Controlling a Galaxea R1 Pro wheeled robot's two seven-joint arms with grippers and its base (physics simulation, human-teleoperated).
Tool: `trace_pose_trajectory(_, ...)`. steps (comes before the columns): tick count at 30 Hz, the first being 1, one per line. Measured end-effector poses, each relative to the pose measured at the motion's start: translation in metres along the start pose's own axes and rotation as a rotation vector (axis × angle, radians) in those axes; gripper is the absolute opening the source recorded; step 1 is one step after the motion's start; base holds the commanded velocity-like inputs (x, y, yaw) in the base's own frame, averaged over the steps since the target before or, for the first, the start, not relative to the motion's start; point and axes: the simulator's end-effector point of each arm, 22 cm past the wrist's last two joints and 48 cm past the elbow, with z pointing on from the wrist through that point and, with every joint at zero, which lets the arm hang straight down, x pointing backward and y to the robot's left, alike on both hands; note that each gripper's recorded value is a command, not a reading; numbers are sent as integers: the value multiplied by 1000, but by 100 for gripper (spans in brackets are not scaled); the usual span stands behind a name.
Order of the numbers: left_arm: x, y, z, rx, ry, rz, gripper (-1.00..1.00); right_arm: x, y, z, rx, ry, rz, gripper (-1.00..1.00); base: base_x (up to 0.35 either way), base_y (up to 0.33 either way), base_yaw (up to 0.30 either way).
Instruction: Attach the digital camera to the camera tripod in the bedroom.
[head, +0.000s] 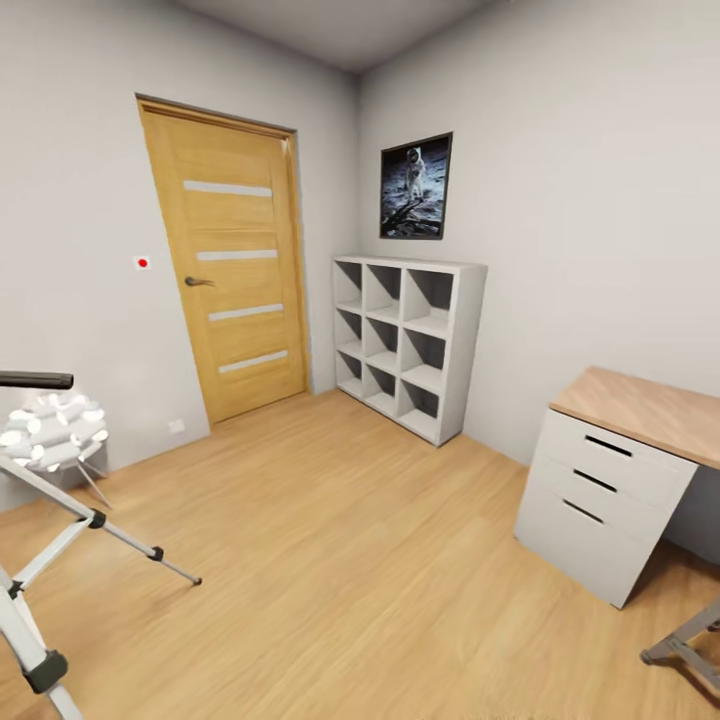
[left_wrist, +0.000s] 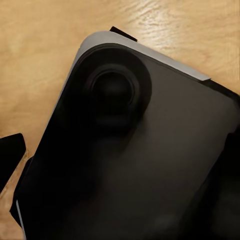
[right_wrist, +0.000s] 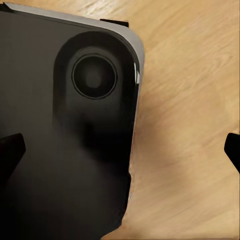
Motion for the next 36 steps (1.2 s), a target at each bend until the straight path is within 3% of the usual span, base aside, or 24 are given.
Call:
trace_pose_trajectory(8, 0, -1, 0, 3, -1, 8, 100, 0, -1, 0, 1, 1, 0, 100, 0, 214, -300)
trace_pose_trajectory(36, 0, -1, 0, -1, -2, -10, 100, 1, -2, 0, 3, 2, 2, 100, 0, 5, -300)
